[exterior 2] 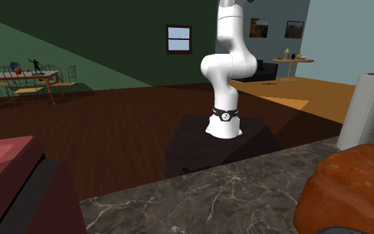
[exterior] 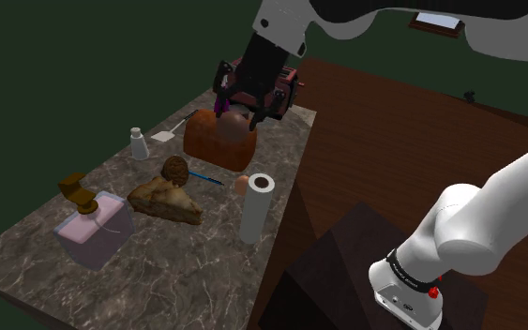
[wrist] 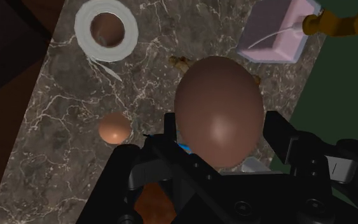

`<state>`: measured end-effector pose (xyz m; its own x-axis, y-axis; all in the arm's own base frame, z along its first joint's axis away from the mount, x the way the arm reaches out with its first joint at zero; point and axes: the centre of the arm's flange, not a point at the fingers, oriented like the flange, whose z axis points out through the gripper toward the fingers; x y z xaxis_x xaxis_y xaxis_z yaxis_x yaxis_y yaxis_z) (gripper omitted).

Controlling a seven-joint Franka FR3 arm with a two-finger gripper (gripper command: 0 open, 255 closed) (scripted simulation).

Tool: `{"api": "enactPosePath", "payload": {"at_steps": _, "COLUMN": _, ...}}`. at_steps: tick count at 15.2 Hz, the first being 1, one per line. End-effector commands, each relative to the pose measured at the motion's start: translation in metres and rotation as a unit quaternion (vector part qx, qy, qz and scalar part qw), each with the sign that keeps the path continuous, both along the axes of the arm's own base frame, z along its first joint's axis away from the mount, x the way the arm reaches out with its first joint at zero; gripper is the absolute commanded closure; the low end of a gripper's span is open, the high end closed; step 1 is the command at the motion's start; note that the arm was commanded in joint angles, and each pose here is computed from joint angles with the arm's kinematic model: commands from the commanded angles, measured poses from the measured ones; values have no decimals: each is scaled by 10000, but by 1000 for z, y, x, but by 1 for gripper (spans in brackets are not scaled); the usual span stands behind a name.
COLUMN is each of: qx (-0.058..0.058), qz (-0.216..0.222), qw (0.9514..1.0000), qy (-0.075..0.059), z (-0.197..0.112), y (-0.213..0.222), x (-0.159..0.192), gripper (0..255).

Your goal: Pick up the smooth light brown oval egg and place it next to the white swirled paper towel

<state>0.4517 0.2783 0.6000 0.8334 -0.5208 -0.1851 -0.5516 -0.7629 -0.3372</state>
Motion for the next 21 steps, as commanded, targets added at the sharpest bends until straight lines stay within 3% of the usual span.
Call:
{"api": "enactPosePath", "payload": {"at_steps": 1, "qx": 4, "qz": -7, "qw": 10000, "qy": 0, "z": -1, "y": 28, "x": -9, "gripper": 255}}
{"api": "enactPosePath", "payload": {"at_steps": 13, "qx": 4, "qz": -7, "qw": 10000, "qy": 0, "z": -1, "y": 176, "x": -65, "gripper": 255}}
{"api": "enactPosePath", "payload": {"at_steps": 21, "qx": 4, "qz": -7, "qw": 10000, "qy": 0, "z": -38, "y": 184, "x": -67, "gripper": 255}}
